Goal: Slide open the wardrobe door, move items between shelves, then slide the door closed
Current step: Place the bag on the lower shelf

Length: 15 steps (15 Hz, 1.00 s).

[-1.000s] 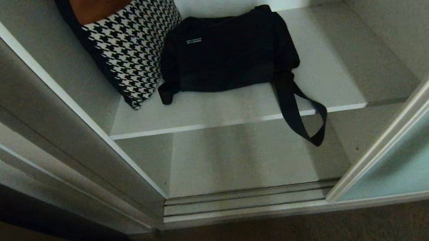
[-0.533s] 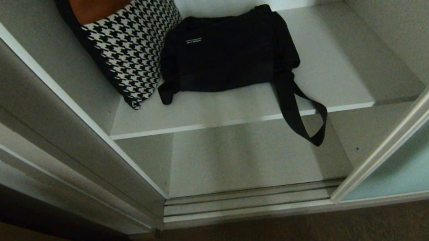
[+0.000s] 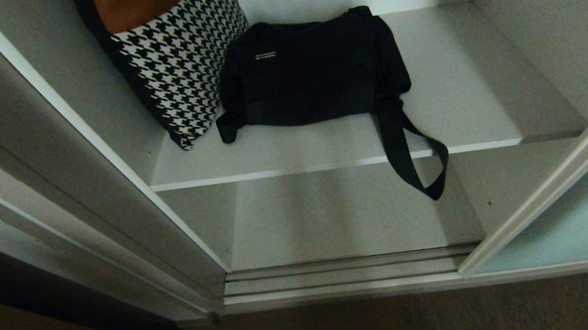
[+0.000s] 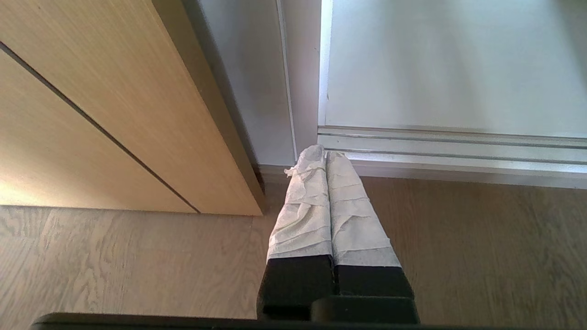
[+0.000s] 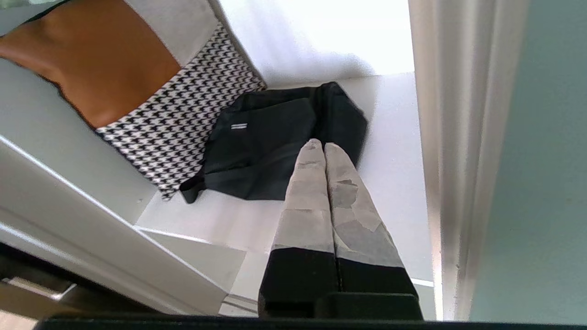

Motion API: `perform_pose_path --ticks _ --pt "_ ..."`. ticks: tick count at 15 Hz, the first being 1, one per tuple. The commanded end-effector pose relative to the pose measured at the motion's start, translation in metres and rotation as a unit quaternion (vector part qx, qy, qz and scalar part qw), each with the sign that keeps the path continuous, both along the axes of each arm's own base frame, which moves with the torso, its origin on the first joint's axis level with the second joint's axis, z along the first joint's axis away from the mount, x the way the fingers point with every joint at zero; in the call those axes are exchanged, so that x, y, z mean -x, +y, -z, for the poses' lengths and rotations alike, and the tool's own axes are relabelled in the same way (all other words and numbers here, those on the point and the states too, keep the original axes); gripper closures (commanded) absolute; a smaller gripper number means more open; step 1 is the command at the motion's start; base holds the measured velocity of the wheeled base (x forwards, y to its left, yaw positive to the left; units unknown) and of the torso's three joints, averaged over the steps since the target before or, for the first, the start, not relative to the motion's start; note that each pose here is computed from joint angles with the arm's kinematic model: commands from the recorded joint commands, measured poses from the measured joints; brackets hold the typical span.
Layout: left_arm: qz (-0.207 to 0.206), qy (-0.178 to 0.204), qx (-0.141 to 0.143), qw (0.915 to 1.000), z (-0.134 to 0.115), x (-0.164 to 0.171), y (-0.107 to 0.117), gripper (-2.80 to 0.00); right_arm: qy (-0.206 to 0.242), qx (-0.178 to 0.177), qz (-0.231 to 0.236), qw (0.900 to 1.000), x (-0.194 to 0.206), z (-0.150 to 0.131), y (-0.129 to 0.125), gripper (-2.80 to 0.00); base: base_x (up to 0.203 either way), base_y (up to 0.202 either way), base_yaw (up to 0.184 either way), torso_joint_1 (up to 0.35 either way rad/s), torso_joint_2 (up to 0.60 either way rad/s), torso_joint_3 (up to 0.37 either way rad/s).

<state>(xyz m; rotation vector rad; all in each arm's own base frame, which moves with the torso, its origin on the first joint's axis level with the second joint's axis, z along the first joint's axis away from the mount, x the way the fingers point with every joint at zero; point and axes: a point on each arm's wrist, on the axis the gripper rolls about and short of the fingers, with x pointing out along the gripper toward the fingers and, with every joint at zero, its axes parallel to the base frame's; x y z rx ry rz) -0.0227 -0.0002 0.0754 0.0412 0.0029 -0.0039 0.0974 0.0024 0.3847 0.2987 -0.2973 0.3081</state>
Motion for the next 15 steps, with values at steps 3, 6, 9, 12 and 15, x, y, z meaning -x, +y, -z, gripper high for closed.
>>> perform_pose_path --ticks 3,6,9,12,15 --pt "0.0 0.001 0.0 1.0 -0.0002 -0.0001 0.0 0.0 -0.009 -0.002 0.019 1.0 0.0067 -0.0015 -0.0034 0.0 0.0 0.0 0.0 0.0 0.0 0.0" --pt "0.0 0.001 0.0 1.0 0.0 -0.0001 0.0 0.0 -0.009 -0.003 0.03 1.0 0.0095 -0.0009 -0.0052 0.0 0.0 0.0 0.0 0.0 0.0 0.0" --pt "0.0 0.001 0.0 1.0 0.0 -0.0001 0.0 0.0 -0.004 -0.006 0.046 0.999 0.0079 0.0031 -0.0073 0.0 0.0 0.0 0.0 0.0 0.0 0.0" --pt "0.0 0.001 0.0 1.0 0.0 -0.0001 0.0 0.0 -0.007 -0.009 0.059 0.998 0.0092 0.0024 -0.0084 0.0 0.0 0.0 0.0 0.0 0.0 0.0" --pt "0.0 0.001 0.0 1.0 0.0 -0.0001 0.0 0.0 -0.007 -0.011 0.078 0.997 0.0082 0.0022 -0.0109 0.0 0.0 0.0 0.0 0.0 0.0 0.0"
